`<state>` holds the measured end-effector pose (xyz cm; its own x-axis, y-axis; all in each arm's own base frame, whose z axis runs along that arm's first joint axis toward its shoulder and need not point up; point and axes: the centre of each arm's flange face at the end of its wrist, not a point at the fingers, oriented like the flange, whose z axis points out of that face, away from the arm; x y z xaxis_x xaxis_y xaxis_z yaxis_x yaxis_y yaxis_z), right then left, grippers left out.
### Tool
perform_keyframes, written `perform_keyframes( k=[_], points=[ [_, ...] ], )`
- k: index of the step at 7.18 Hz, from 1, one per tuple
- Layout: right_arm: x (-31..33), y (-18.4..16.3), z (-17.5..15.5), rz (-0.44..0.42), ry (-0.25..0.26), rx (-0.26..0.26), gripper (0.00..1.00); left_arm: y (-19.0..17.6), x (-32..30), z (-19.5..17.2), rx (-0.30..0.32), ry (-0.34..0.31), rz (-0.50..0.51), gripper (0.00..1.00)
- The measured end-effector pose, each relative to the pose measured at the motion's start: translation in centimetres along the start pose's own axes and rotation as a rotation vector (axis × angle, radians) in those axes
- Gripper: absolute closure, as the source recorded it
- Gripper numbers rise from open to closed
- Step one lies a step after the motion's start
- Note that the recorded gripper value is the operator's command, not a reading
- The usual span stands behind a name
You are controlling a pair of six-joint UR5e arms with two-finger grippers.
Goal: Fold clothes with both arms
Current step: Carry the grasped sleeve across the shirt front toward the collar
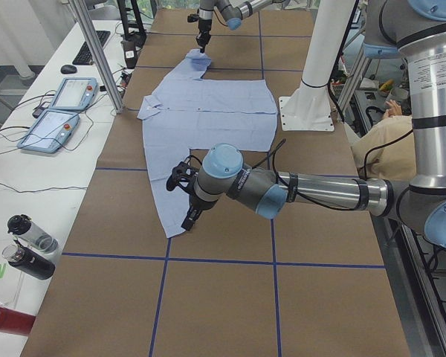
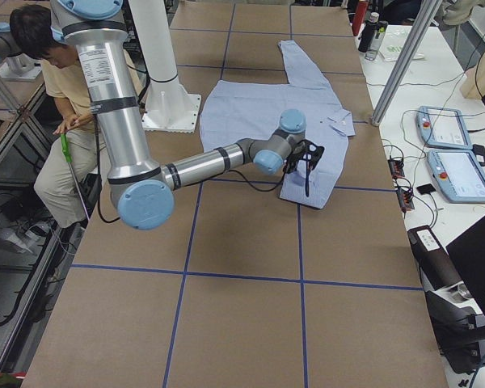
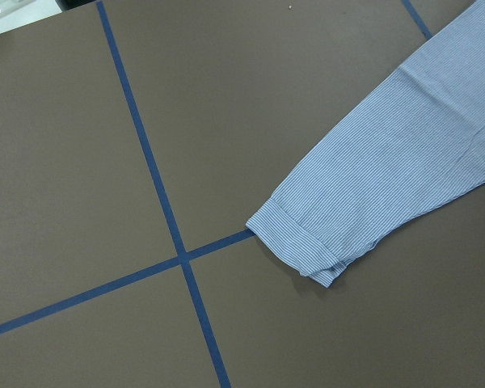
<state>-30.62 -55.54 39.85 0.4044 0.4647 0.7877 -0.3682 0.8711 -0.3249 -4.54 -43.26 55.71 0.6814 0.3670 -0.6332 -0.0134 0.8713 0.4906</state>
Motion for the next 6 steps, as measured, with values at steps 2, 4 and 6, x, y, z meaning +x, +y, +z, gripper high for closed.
perform_keyframes(
  k=[2,4,6],
  points=[
    [-12.0,6.4,3.0,0.04,-0.016,0.025,1.0,0.0,0.0,0.0,0.001,0.0,0.002,0.0],
    [-21.4,12.6,6.6,0.084,-0.052,0.077,1.0,0.0,0.1,0.0,0.001,0.0,0.004,0.0],
    [-28.1,16.6,8.7,0.084,-0.073,0.106,1.0,0.0,0.0,0.0,0.001,0.0,0.004,0.0]
  ],
)
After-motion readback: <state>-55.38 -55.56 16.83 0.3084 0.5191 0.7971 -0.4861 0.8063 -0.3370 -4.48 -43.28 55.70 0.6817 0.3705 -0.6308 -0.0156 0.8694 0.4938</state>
